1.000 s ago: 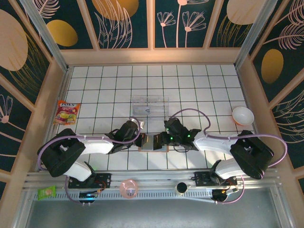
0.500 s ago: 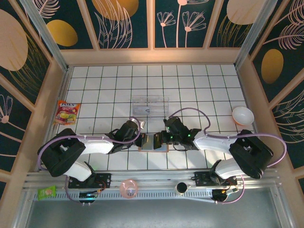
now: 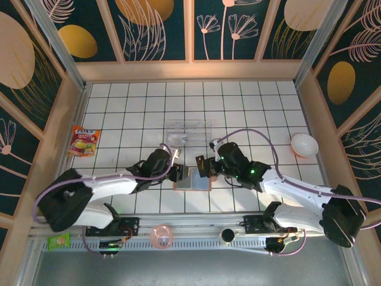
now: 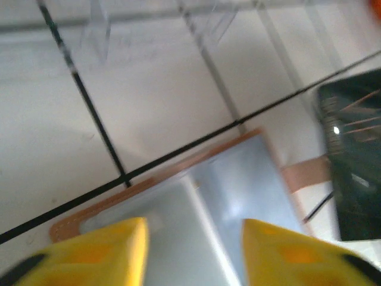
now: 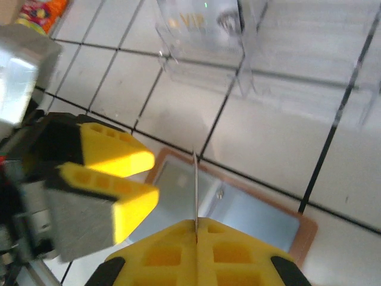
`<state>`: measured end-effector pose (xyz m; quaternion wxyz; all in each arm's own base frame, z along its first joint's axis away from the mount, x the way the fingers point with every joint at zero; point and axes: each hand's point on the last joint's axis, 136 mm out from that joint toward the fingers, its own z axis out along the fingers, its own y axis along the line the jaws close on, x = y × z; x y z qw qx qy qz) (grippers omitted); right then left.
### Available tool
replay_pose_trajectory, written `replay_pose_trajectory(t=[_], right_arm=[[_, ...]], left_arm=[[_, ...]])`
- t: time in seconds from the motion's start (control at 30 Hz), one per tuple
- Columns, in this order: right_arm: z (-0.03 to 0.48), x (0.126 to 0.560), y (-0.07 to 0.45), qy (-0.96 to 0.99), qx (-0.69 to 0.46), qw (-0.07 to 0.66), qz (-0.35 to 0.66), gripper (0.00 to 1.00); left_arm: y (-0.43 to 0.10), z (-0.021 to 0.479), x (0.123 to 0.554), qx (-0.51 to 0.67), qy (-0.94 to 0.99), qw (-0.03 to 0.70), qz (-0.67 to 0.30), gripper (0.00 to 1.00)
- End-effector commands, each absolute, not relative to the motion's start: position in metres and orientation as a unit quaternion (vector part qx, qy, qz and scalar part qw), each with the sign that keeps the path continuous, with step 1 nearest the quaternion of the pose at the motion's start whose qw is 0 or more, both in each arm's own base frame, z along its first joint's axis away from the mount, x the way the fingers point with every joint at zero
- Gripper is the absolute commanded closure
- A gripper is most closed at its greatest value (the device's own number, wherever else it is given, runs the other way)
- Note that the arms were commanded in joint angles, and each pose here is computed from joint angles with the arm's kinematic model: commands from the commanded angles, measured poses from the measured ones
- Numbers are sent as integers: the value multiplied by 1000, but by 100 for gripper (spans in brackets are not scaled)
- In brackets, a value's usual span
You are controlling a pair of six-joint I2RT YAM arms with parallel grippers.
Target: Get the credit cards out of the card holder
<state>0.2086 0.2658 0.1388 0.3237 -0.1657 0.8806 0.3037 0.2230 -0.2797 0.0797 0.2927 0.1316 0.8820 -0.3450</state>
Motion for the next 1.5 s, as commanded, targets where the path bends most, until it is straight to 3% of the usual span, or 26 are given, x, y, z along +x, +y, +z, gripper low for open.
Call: replay_pose_trajectory(t=[0.0,0.13,0.2,0.23,0.47,0.97,1.17,1.47], right_arm=[[180,234,269,853,-205,399,268,100],[203,256,285,827,-268,435,233,100],[205,261,297,813,-323,432,218,100],[202,262,303,807,-356,420,214,100],[170,273,315,786,-509,312,159,100],[166,330,324,742,-630,223,55,100],[150,332,324,722,-667,176,51,100],[145,324,307,707,-682,175,71,100]], left_arm=[[-271,122,235,107,859,330,-376,37],[-238,126,242,57,859,338,-381,24],[-228,125,241,41,860,339,-378,5],[-223,123,241,34,862,339,-375,1],[-196,111,242,-27,875,345,-339,1],[-198,102,244,-47,883,324,-337,1],[-200,101,247,-48,883,318,-342,1],[-211,99,255,-39,888,303,-345,1]])
